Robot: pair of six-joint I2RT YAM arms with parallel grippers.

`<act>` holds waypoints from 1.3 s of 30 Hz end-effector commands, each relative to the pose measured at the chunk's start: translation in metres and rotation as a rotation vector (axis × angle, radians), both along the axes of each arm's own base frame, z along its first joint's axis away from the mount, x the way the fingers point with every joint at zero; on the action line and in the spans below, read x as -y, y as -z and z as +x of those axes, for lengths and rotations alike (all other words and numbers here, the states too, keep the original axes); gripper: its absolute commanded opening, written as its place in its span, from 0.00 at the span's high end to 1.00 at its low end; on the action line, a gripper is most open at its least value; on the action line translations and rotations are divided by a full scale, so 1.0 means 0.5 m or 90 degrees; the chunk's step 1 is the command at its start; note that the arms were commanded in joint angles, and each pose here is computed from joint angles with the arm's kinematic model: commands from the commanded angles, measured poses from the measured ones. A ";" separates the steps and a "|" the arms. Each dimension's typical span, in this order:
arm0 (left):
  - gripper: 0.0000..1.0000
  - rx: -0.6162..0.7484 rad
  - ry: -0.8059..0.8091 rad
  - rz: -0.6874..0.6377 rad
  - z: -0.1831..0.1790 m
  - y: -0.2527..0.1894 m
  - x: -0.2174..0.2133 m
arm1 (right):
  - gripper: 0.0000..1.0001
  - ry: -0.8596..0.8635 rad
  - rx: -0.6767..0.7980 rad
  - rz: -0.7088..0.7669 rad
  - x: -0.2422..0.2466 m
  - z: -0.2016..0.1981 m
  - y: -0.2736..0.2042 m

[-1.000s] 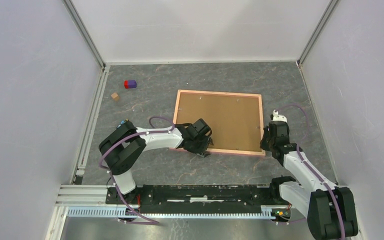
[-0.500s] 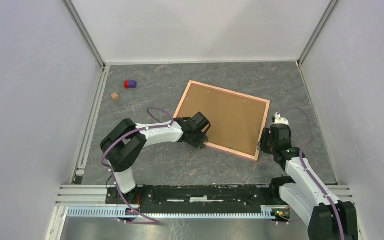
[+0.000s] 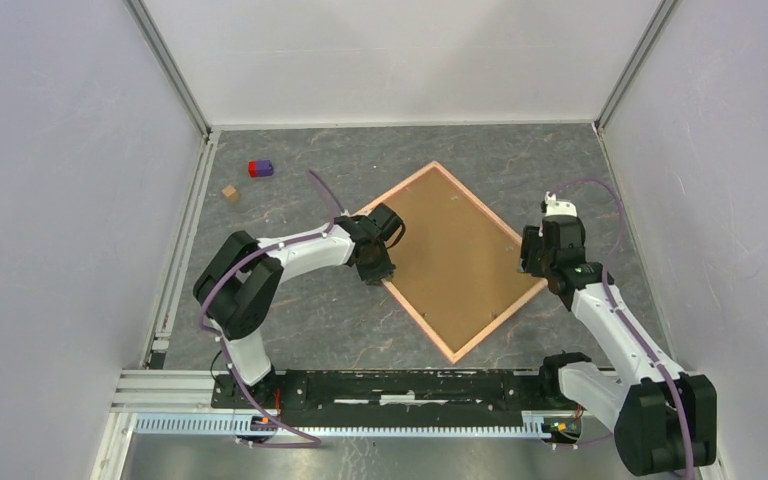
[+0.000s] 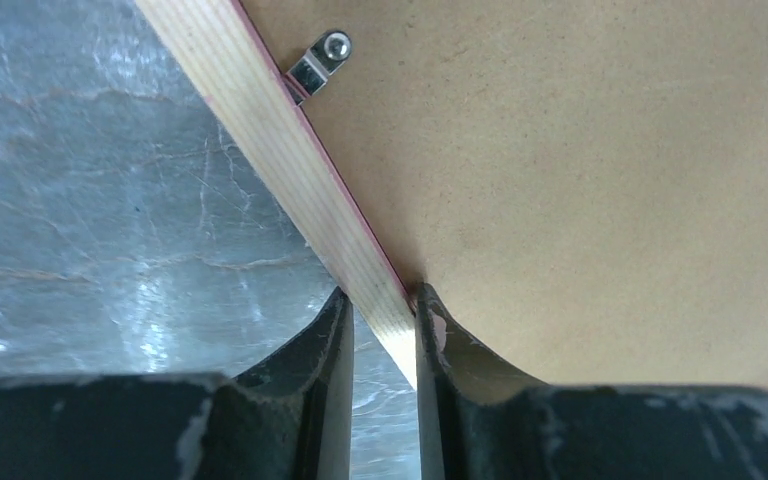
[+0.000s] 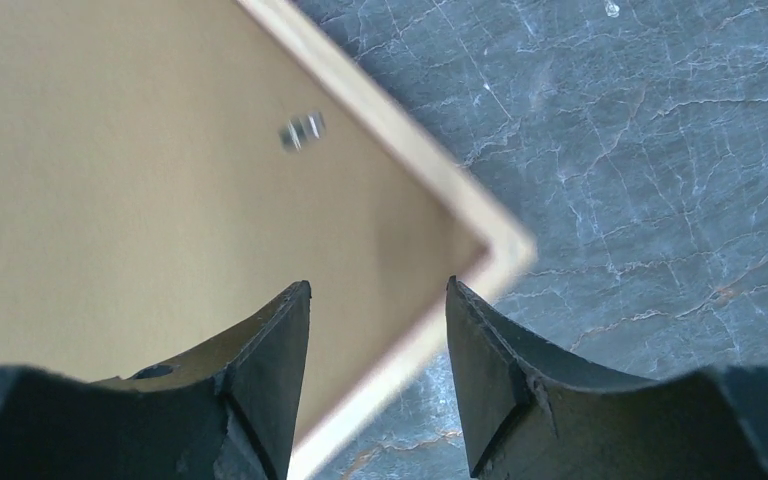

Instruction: Put the photo into the frame

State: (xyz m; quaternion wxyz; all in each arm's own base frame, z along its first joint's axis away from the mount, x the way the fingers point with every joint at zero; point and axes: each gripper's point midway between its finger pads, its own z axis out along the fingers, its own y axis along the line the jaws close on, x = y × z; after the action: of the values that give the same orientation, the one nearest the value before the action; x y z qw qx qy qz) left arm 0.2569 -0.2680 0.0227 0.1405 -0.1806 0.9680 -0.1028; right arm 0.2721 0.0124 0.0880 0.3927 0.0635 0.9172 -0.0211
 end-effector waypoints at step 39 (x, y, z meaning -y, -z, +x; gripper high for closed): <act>0.98 0.089 0.206 0.048 0.082 0.014 -0.121 | 0.34 -0.158 -0.155 0.017 -0.081 -0.044 0.096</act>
State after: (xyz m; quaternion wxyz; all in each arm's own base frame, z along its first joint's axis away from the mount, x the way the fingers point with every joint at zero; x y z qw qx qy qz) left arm 0.2796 -0.2194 0.0237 0.1822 -0.0103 0.9770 -0.1106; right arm 0.2528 0.0563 0.0369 0.2795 -0.0483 0.9580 0.0431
